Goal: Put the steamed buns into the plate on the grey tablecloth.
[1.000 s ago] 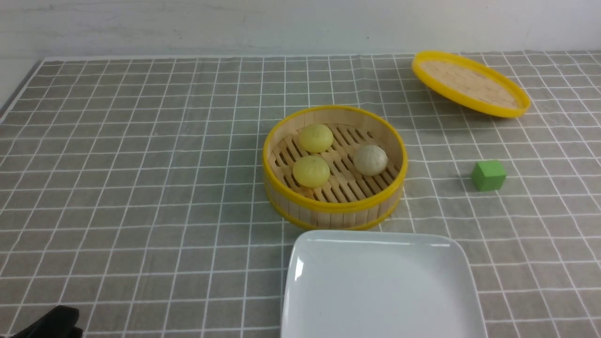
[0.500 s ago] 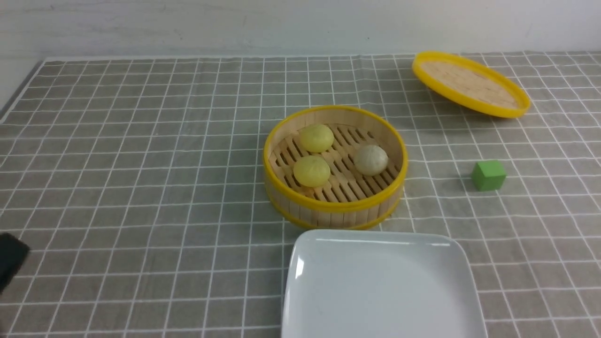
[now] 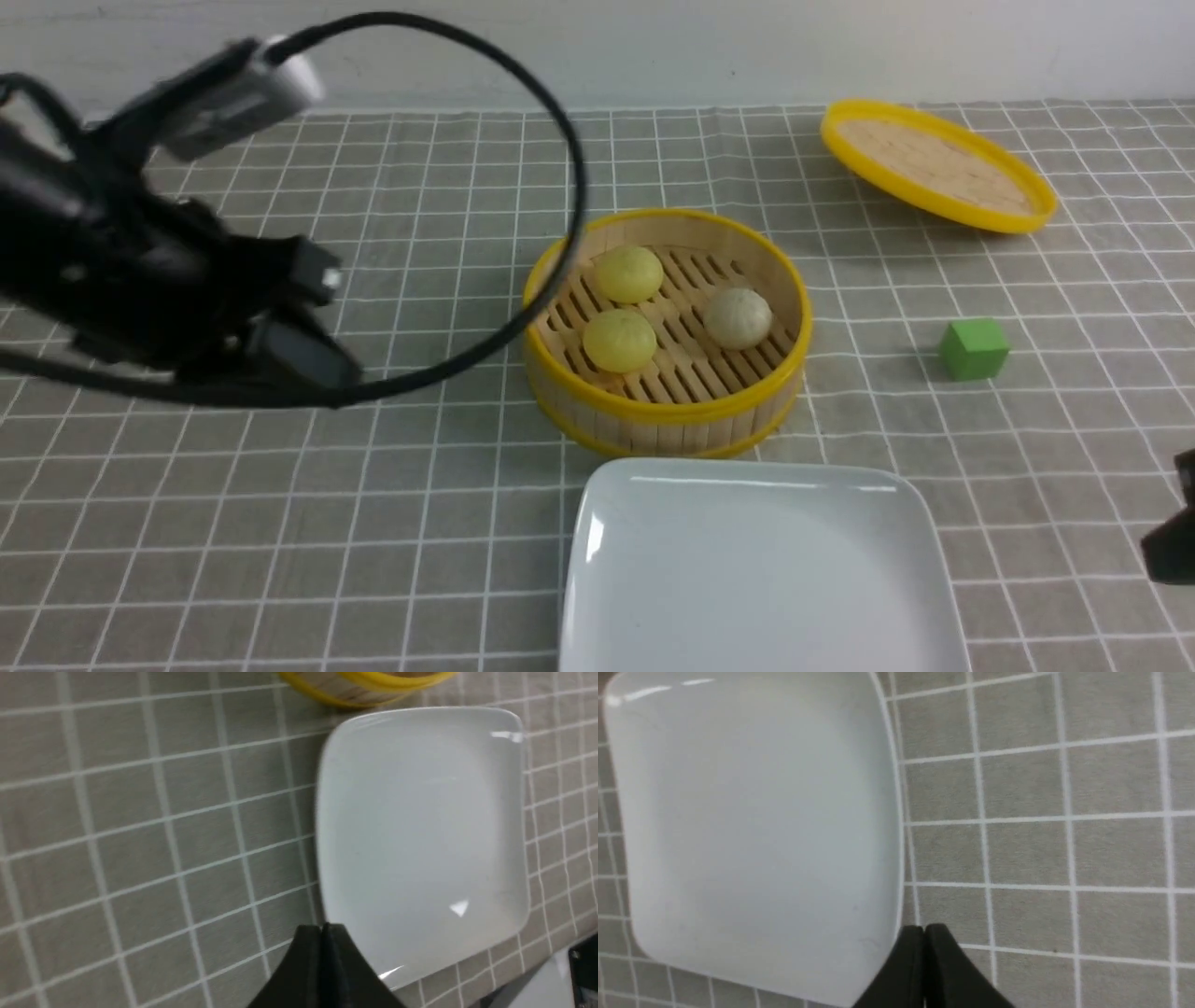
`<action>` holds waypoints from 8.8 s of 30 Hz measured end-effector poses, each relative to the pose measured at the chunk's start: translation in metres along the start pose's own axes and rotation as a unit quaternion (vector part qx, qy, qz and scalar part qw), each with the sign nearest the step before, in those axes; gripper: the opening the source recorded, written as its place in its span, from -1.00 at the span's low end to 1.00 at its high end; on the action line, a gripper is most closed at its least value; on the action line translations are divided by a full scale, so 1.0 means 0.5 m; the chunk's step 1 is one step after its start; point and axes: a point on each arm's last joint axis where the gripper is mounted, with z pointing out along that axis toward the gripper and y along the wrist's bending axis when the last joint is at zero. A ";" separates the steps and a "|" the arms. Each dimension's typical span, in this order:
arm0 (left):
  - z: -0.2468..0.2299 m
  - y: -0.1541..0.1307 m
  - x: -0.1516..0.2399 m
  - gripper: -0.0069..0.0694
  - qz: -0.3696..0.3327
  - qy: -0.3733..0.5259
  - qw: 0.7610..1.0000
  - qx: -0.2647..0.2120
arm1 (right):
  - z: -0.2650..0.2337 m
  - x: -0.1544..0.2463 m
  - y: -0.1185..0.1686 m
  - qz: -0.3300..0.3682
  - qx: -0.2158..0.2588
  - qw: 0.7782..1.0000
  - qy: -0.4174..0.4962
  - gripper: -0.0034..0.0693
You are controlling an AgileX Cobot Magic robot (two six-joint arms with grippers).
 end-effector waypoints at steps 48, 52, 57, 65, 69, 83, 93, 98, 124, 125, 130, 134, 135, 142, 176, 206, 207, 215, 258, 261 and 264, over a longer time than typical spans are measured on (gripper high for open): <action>0.110 -0.226 -0.234 -0.76 0.106 -0.057 0.988 -0.101 | 0.012 -0.020 0.001 -0.019 -0.018 0.999 -0.024 -0.49; 0.140 -0.262 -0.137 -0.76 0.131 0.019 0.987 -0.087 | 0.012 -0.019 0.002 -0.019 -0.020 0.999 -0.023 -0.48; 0.298 -0.278 0.000 -0.73 0.149 0.137 0.975 -0.096 | 0.012 -0.019 0.002 -0.018 -0.020 0.999 -0.023 -0.46; 0.404 -0.250 0.034 -0.29 0.107 0.104 0.983 -0.107 | 0.012 -0.018 0.002 -0.019 -0.020 0.999 -0.021 -0.44; 0.431 -0.243 0.033 0.14 0.101 0.100 0.984 -0.108 | 0.012 -0.018 0.002 -0.019 -0.021 0.999 -0.020 -0.42; 0.317 -0.167 -0.269 0.59 0.025 -0.086 0.989 -0.114 | 0.012 -0.017 0.004 -0.017 -0.024 0.999 -0.017 -0.41; 0.460 -0.129 -0.338 0.59 0.056 -0.088 0.986 -0.132 | 0.012 -0.017 0.004 -0.017 -0.026 0.999 -0.018 -0.39; 0.515 -0.101 -0.330 0.57 0.061 -0.070 0.984 -0.152 | 0.012 -0.017 0.004 -0.018 -0.026 0.999 -0.018 -0.37; 0.041 -0.309 -0.186 -0.76 0.147 -0.088 0.981 -0.086 | 0.012 -0.017 0.005 -0.018 -0.027 0.999 -0.017 -0.31; 0.053 -0.307 -0.177 -0.76 0.148 -0.075 0.982 -0.087 | 0.012 -0.017 0.005 -0.018 -0.027 0.999 -0.017 -0.31; 0.189 -0.330 0.033 -0.76 0.175 0.098 0.976 -0.087 | 0.012 -0.017 0.005 -0.018 -0.027 0.999 -0.016 -0.29; 0.256 -0.304 0.131 -0.76 0.132 0.124 0.979 -0.092 | 0.012 -0.017 0.005 -0.018 -0.027 0.999 -0.016 -0.28; 0.273 -0.297 0.147 -0.76 0.120 0.121 0.981 -0.090 | 0.012 -0.017 0.005 -0.018 -0.027 0.999 -0.016 -0.28; 0.321 -0.276 0.178 -0.70 0.083 0.083 0.991 -0.068 | 0.012 -0.017 0.005 -0.018 -0.028 0.999 -0.016 -0.26; 0.044 -0.035 -0.023 -0.80 0.025 -0.004 0.977 -0.210 | 0.118 -0.246 0.194 -0.231 -0.075 0.970 0.006 -0.89; 0.063 0.005 -0.012 -0.77 0.010 0.006 0.986 -0.165 | 0.186 -0.400 0.301 -0.295 0.035 0.955 0.008 -0.85; 0.063 0.004 -0.011 -0.77 0.009 0.006 0.986 -0.163 | 0.117 -0.390 0.317 -0.289 0.024 0.957 -0.023 -0.85; 0.063 0.004 -0.013 -0.74 0.010 0.001 0.987 -0.162 | -0.045 -0.185 0.269 -0.205 -0.007 0.979 -0.001 -0.85; 0.065 0.004 -0.025 -0.68 0.015 -0.031 0.986 -0.160 | -0.067 0.171 0.058 -0.227 -0.063 0.888 -0.395 -0.94; 0.064 0.004 -0.025 -0.68 0.015 -0.031 0.986 -0.161 | -0.061 0.172 0.053 -0.224 -0.062 0.884 -0.404 -0.94; 0.064 0.004 -0.025 -0.68 0.015 -0.032 0.986 -0.161 | -0.059 0.171 0.053 -0.222 -0.063 0.884 -0.407 -0.94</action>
